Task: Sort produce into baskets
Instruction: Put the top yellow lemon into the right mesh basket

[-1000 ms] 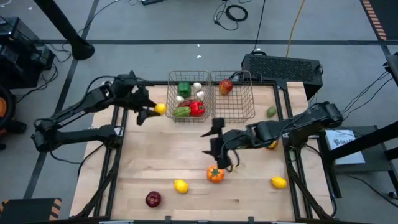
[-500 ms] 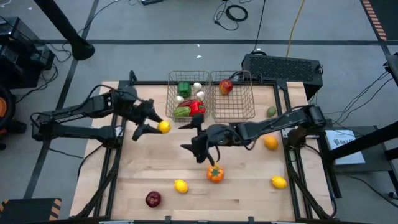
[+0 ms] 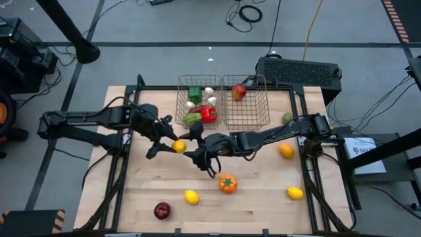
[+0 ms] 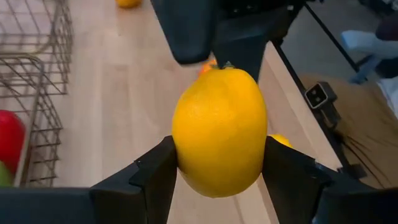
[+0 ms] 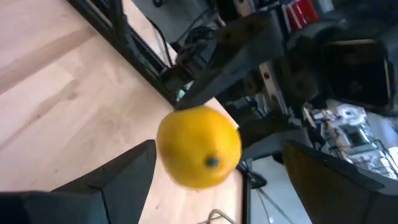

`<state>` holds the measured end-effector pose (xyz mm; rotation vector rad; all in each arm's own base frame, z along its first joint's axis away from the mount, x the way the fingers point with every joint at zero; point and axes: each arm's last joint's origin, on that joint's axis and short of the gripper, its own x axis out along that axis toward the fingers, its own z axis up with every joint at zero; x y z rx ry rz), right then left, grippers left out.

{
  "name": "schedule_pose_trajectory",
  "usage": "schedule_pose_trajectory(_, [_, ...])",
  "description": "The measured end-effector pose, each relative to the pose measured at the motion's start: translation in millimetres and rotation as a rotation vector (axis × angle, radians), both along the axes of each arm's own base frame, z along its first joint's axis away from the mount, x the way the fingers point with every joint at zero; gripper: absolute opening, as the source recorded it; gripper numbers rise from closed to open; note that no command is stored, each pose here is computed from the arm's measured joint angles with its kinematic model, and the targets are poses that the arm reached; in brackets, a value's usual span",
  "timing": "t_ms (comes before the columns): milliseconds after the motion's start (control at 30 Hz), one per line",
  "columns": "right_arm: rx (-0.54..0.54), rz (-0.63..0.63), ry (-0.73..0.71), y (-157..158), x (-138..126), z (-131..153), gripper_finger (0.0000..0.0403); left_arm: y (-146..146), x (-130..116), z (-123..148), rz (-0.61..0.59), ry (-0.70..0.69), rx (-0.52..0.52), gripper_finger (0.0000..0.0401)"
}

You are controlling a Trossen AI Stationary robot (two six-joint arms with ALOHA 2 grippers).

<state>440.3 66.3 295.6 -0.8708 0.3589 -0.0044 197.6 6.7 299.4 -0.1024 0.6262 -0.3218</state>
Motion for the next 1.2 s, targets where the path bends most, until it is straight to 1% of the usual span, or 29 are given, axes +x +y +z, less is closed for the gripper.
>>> schedule_pose_trajectory(100, [0.021, 0.033, 0.039, -3.4, 0.9, -5.5, 0.0341, -3.5, 5.0, -4.0, -0.018, 0.018, 0.001, 0.0215])
schedule_pose_trajectory(267, [0.003, 0.014, 0.074, -4.1, 2.9, -13.6, 0.0339, -7.6, 11.0, -7.2, -0.04, 0.022, 0.005, 0.0215])
schedule_pose_trajectory(467, [0.002, 0.016, 0.073, -4.0, 2.3, -12.6, 0.0338, -6.7, 11.6, -7.4, -0.014, 0.023, 0.024, 0.0215])
schedule_pose_trajectory(633, [0.01, 0.065, 0.069, -3.0, 2.8, -11.8, 0.0337, -5.6, 15.8, -7.0, 0.014, 0.001, 0.04, 0.0215])
schedule_pose_trajectory(733, [-0.003, 0.071, 0.078, -3.1, 2.5, -12.5, 0.0322, -5.4, 18.7, -8.6, 0.015, 0.003, 0.042, 0.0215])
schedule_pose_trajectory(900, [-0.006, 0.071, 0.107, -3.0, 1.4, -15.0, 0.0275, -5.2, 23.3, -12.7, 0.014, 0.019, 0.043, 0.0215])
schedule_pose_trajectory(1000, [0.017, 0.06, 0.116, -3.2, 0.9, -16.1, 0.0252, -5.2, 23.4, -12.8, 0.014, 0.019, 0.043, 0.0215])
schedule_pose_trajectory(1100, [0.019, 0.055, 0.126, -3.6, 0.4, -16.9, 0.0244, -5.1, 23.4, -12.9, 0.016, 0.019, 0.045, 0.0215])
schedule_pose_trajectory(1200, [0.032, 0.048, 0.124, -5.1, 0.5, -16.5, 0.0248, -5.0, 23.4, -12.8, 0.017, 0.019, 0.045, 0.0215])
